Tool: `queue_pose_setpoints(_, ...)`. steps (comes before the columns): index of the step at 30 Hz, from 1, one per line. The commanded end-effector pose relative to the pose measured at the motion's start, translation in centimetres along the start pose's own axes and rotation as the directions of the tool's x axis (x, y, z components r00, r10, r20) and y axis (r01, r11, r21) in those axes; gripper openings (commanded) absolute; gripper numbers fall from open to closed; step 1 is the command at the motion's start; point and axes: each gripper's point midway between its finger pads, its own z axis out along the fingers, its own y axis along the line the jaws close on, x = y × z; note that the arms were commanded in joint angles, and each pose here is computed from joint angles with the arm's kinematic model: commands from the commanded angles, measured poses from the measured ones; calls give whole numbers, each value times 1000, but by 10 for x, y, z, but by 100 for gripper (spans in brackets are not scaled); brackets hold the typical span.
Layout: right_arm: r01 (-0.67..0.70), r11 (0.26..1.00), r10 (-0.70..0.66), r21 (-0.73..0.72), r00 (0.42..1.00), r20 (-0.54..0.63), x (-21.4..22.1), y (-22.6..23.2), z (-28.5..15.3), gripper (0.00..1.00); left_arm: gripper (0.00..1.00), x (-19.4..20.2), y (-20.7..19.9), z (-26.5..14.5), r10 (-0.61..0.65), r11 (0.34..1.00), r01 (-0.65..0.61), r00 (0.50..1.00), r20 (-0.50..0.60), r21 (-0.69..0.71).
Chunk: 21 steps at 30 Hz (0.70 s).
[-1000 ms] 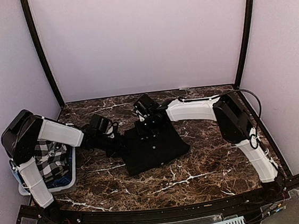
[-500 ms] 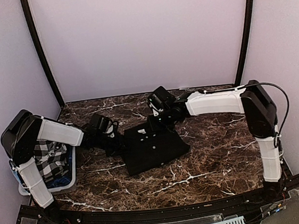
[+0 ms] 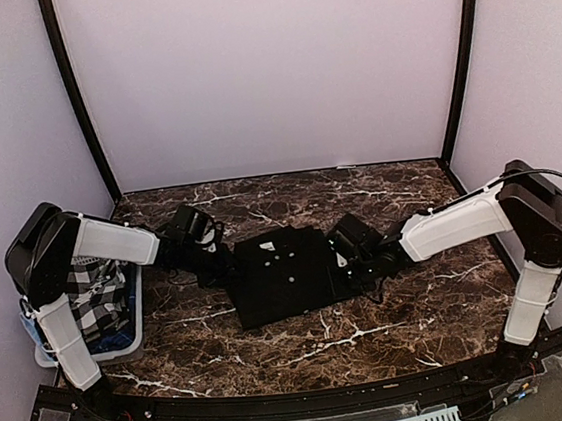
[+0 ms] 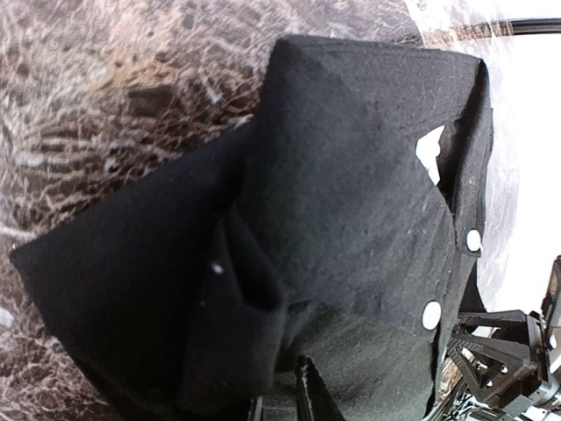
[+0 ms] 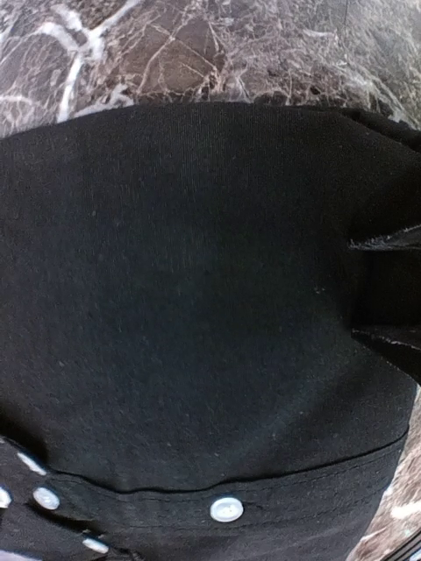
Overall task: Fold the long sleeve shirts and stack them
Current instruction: Smooth out the square-folded shirt at the center of the board.
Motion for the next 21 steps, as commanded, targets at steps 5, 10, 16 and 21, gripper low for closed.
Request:
queue_pose_setpoints(5,-91,995,90,33,996,13,11,-15,-20,30,14,-7,-7,-12,43,999,-43,999,-5,-21)
queue_pose_setpoints(10,-76,996,71,42,992,109,-19,-10,-51,39,16,-14,-26,-32,87,996,-88,996,26,11)
queue_pose_setpoints(16,-72,993,51,95,978,201,-55,-24,-60,41,20,0,-50,-54,135,987,-136,991,14,91)
queue_pose_setpoints(21,-30,996,11,81,976,218,-84,-29,-44,42,20,45,-62,-47,205,972,-191,974,-92,138)
